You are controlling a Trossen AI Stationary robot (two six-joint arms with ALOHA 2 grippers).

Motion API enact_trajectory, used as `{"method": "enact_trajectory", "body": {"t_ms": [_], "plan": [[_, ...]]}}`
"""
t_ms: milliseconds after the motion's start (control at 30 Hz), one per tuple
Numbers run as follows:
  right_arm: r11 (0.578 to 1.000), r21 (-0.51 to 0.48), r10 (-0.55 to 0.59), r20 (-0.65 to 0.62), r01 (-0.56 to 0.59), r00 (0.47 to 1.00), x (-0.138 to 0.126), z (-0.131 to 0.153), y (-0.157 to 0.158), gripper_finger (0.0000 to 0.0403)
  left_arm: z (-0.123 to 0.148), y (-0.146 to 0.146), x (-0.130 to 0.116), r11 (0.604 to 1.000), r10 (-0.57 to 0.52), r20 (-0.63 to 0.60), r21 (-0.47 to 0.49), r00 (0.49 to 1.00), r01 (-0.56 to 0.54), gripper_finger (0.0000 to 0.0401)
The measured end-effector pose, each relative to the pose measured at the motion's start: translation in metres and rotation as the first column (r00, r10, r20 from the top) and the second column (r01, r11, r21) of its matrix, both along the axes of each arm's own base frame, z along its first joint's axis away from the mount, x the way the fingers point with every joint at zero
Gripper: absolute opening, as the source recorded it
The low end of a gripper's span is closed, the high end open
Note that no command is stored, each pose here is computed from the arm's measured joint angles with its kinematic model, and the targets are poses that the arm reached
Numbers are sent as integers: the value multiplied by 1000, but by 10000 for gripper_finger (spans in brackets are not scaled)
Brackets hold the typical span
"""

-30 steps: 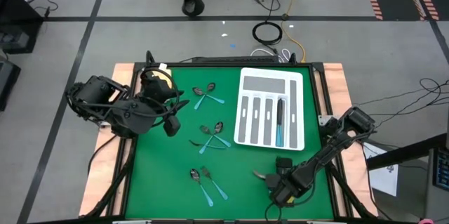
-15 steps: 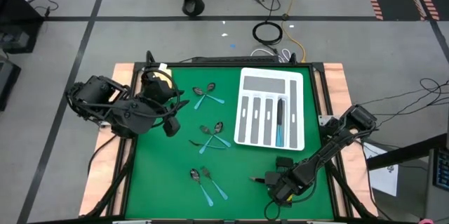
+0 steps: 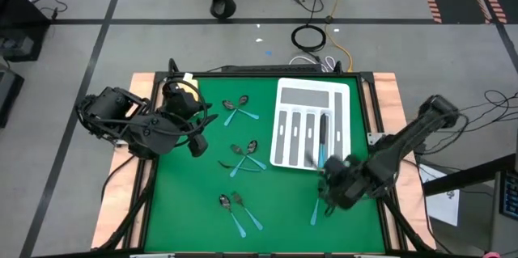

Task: Sort silverware
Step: Put the blue table knife into the silverware tray with the other blue table knives

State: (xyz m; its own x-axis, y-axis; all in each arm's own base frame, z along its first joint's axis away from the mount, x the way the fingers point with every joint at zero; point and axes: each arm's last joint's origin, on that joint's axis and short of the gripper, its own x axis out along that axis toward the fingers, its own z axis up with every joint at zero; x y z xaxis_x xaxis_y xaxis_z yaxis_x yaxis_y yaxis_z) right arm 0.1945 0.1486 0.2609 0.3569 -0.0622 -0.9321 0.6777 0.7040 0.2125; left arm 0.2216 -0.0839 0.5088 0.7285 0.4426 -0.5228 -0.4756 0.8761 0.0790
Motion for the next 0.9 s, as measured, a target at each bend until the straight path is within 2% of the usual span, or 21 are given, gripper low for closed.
{"method": "enact_trajectory", "body": {"t_ms": [100, 233, 333, 433, 567, 733, 900], "plan": [[983, -75, -169, 18, 170, 985, -17, 16, -29, 0, 0, 0, 0, 1000, 5, 2, 5, 1000, -5, 141], [920, -142, -360, 59, 365, 931, -32, 31, -63, 0, 0, 1, 0, 1000, 19, 9, 20, 1000, -19, 141], [856, -135, -476, 165, 498, 864, -35, 32, -81, 0, 1, 1, 0, 999, 25, 13, 26, 1000, -26, 141], [800, -98, -564, 217, 592, 797, -34, 24, -93, 0, 1, 1, 0, 999, 30, 15, 30, 999, -30, 141], [767, -77, -607, 237, 638, 759, -29, 2, -101, 0, 1, 1, 0, 999, 30, 15, 30, 999, -30, 141], [767, -26, -623, 214, 642, 753, -22, -33, -109, 0, 1, 1, 0, 999, 30, 15, 30, 999, -30, 141], [758, -3, -635, 225, 652, 739, -18, -52, -118, 0, 1, 1, 0, 999, 23, 10, 40, 1000, -24, 141]]}}
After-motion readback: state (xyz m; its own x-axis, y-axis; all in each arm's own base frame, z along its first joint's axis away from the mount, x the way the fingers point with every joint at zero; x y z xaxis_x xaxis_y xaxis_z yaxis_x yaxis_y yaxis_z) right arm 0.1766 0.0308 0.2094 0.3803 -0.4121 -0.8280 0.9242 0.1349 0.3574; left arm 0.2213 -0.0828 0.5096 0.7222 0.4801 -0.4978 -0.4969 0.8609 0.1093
